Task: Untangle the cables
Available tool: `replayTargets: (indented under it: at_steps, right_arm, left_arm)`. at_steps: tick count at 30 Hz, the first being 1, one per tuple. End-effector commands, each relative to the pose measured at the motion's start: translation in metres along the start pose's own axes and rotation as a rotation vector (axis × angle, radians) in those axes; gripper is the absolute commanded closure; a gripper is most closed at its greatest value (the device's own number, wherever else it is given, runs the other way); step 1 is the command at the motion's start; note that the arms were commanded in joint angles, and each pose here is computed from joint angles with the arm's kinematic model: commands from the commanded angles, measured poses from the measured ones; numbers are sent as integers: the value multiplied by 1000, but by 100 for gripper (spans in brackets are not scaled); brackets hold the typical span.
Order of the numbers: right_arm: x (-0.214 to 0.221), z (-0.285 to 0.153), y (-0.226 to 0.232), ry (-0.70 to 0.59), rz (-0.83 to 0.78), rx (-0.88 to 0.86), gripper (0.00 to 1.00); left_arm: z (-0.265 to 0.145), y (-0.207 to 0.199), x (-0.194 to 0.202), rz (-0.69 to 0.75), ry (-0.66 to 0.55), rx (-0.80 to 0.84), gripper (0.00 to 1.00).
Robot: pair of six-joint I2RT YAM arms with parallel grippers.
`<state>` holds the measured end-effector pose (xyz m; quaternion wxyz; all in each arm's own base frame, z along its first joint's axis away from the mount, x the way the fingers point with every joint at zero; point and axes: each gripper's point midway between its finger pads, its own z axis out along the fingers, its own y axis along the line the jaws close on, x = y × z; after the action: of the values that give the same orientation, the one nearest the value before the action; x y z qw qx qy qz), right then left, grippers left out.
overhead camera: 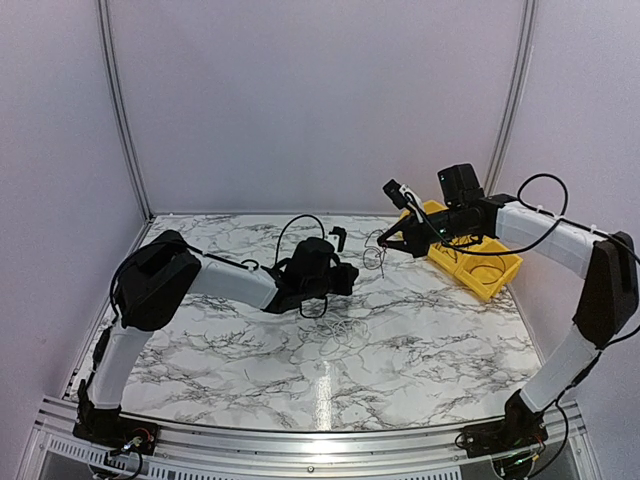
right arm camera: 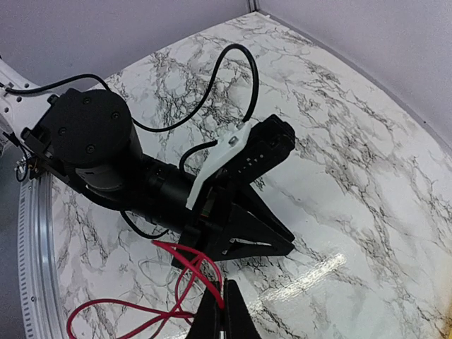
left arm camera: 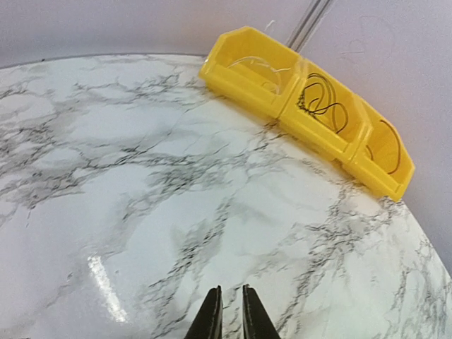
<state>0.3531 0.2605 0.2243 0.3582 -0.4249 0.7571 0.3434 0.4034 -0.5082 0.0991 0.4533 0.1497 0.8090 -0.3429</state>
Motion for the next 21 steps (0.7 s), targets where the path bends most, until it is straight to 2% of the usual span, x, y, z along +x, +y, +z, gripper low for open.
replayTargets:
  at_steps: [1,8,14,18,21]
  right_arm:
    - [-12,-1,4,-34,-7,-29,100]
    - [-19,-9,8,-50,-40,-19,100]
    - [-12,-6,-4,-26,-39,36,100]
    - [-11,-6,-8,-20,-46,59,100]
    - [-10,-5,-10,-16,-44,64,100]
  left_arm:
    - [-3,8,-13,-21,-62,-28,89]
    - [-14,18,-17,-64,-86,-32,86]
    - [-61,13,-36,-78,-174,3,62]
    - [-93,-16,-49,-74,-258,187,50]
    - [-101,-46,-59,-89,-273,343,45]
